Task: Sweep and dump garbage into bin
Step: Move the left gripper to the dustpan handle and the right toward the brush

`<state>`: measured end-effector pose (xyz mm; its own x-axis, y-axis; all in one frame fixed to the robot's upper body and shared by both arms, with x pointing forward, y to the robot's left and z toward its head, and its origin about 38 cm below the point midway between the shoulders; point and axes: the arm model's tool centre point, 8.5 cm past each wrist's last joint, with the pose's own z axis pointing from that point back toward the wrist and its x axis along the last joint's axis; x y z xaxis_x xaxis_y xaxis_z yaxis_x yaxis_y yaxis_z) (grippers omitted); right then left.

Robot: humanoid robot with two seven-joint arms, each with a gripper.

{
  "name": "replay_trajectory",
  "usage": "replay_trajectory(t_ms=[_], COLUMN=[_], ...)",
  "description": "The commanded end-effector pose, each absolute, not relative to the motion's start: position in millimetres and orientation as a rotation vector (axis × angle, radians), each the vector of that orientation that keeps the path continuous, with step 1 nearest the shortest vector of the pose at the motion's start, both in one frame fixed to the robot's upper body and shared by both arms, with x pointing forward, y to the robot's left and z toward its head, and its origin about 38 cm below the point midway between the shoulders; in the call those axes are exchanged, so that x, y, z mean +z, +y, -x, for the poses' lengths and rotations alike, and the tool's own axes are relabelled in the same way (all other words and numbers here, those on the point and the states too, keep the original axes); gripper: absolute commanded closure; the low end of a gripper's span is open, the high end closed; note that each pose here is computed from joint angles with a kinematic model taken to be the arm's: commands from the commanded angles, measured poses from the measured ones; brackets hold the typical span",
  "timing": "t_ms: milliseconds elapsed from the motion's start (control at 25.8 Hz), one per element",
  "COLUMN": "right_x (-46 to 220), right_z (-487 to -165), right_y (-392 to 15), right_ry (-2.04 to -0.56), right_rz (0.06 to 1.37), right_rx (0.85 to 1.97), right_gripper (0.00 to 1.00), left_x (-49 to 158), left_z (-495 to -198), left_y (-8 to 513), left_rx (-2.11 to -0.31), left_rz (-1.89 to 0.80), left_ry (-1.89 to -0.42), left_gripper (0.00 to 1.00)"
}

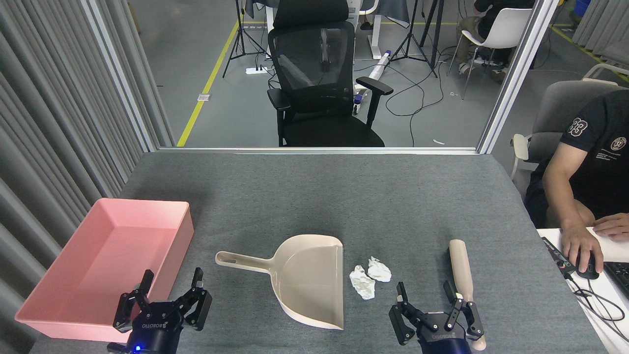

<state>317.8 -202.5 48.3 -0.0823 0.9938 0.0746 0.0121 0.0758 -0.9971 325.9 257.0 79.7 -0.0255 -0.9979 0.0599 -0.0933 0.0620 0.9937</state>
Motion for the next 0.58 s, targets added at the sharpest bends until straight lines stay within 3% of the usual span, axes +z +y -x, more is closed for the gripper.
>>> replay_trajectory(t_ms=[0,310,543], right_x=[48,48,49], right_z=[-318,-318,-318], right_y=[-201,-199,-195], right_ry=[-1.314,-1.317,-1.318], right_rz=[1.121,1.116,1.110], right_rx=[1.202,1.195,1.178], right_gripper=[0.02,0.02,0.02], left_x=[79,79,88], left_z=[-325,-326,-327], left_y=[256,254,264], left_rx=[-1.135,-1.142,-1.042], left_rz=[-1.219,-1.217,-1.338], left_ry=[-1.322,-1.341,-1.407], left_gripper=[0.01,0.01,0.01])
